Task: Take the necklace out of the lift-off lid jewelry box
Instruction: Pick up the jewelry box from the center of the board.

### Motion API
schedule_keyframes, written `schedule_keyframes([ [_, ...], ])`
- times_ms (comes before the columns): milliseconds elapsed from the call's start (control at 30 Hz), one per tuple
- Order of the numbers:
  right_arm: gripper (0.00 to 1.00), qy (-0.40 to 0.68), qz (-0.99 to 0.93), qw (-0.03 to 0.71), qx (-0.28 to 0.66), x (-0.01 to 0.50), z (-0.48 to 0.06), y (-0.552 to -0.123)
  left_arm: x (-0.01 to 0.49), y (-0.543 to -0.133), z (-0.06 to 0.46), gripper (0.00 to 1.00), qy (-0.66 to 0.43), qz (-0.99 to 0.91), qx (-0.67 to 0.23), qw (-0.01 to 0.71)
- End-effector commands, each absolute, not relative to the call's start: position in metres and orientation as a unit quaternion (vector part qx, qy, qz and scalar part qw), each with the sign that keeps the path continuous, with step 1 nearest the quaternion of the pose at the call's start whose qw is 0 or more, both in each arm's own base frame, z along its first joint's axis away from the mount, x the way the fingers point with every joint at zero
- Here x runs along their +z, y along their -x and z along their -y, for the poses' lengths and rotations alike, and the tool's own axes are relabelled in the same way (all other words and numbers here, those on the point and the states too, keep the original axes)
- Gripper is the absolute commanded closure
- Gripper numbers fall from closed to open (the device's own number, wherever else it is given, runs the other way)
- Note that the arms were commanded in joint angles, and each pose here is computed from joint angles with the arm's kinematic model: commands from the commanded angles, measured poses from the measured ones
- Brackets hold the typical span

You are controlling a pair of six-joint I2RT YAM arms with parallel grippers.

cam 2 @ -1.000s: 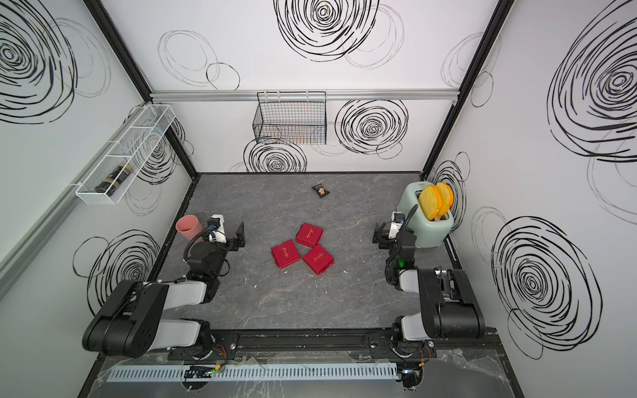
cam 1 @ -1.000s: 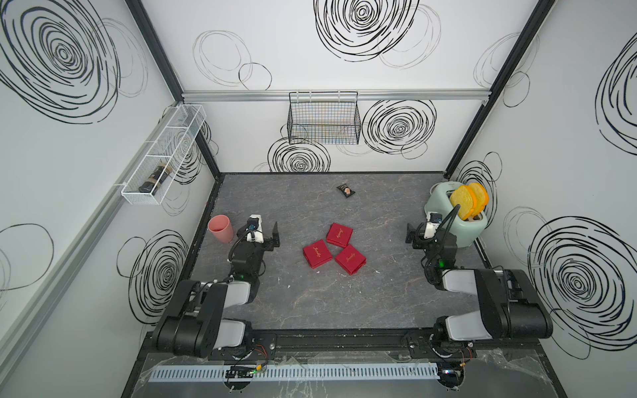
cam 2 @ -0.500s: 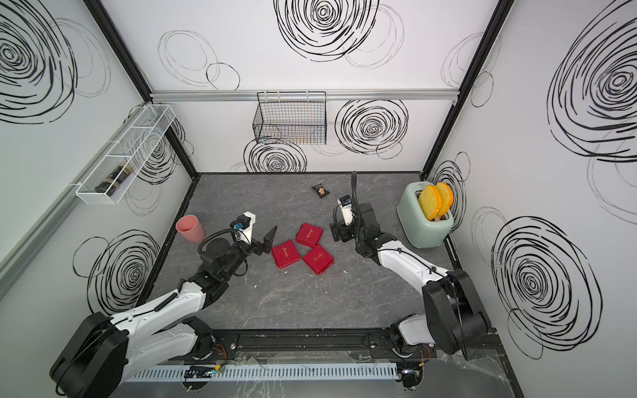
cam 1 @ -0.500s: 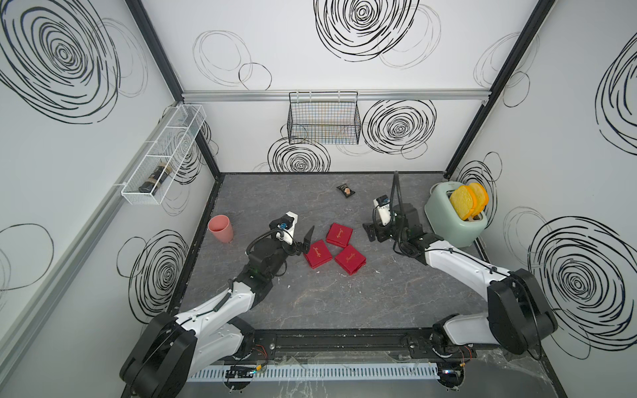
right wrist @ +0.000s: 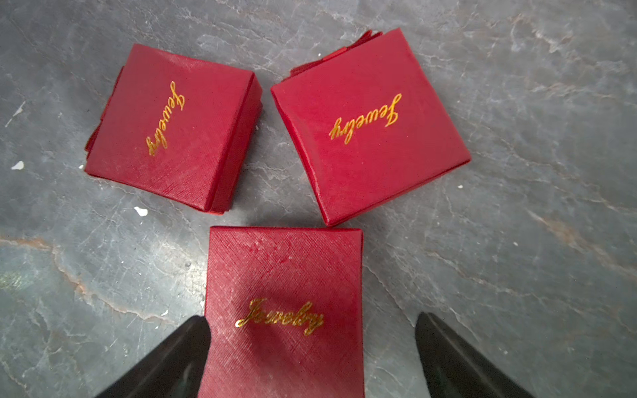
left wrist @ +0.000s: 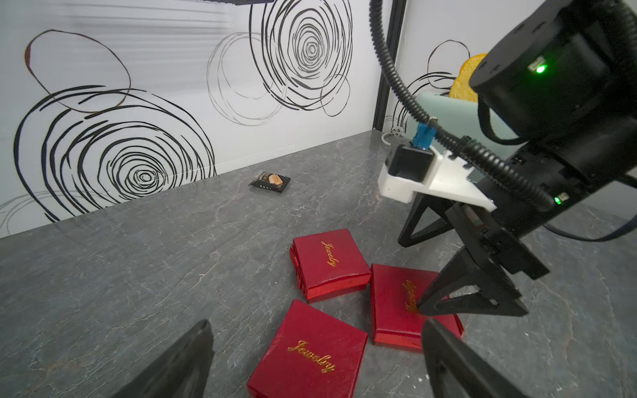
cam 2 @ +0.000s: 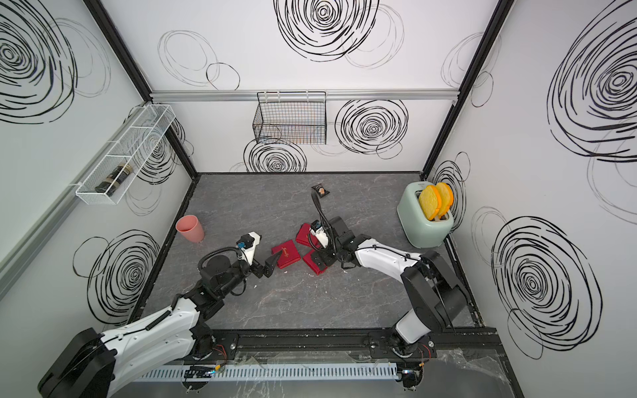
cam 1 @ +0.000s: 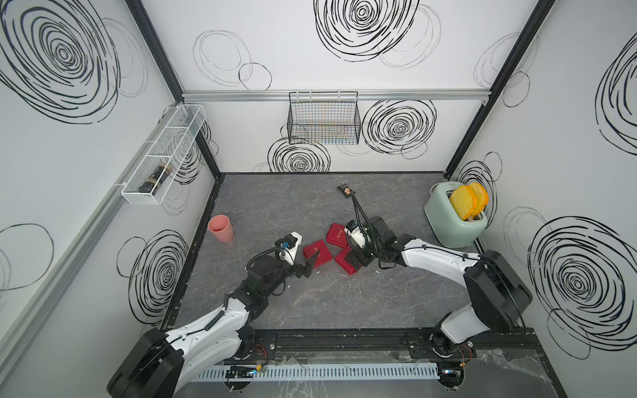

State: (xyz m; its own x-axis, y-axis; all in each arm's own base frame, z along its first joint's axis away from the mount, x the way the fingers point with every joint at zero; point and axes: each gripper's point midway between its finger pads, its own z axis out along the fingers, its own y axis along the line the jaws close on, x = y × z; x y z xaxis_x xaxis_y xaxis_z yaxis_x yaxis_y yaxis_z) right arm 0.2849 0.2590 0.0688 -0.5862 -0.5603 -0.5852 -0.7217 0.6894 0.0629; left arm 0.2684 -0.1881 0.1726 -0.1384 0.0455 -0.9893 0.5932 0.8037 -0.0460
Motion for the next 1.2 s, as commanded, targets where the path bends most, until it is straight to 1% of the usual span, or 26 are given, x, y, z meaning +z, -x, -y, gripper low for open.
schedule_keyframes([
  [0, 0.03, 0.383, -0.875, 0.257, 0.148, 0.068, -0.266, -0.280, 0.180, -0.265, 0.193, 0.04, -0.224, -0.708, -0.234, 0.627],
  [300, 0.03, 0.395, -0.877, 0.229, 0.149, 0.055, -0.273, -0.272, 0.176, -0.264, 0.198, 0.04, -0.231, -0.709, -0.236, 0.623],
  [600, 0.03, 0.406, -0.874, 0.226, 0.141, 0.050, -0.276, -0.268, 0.174, -0.264, 0.199, 0.04, -0.234, -0.710, -0.234, 0.622],
  [967, 0.03, 0.408, -0.878, 0.229, 0.106, 0.045, -0.274, -0.275, 0.172, -0.264, 0.199, 0.04, -0.235, -0.711, -0.231, 0.621],
  [1167, 0.03, 0.408, -0.878, 0.227, 0.102, 0.045, -0.275, -0.277, 0.171, -0.264, 0.200, 0.04, -0.237, -0.713, -0.229, 0.619],
])
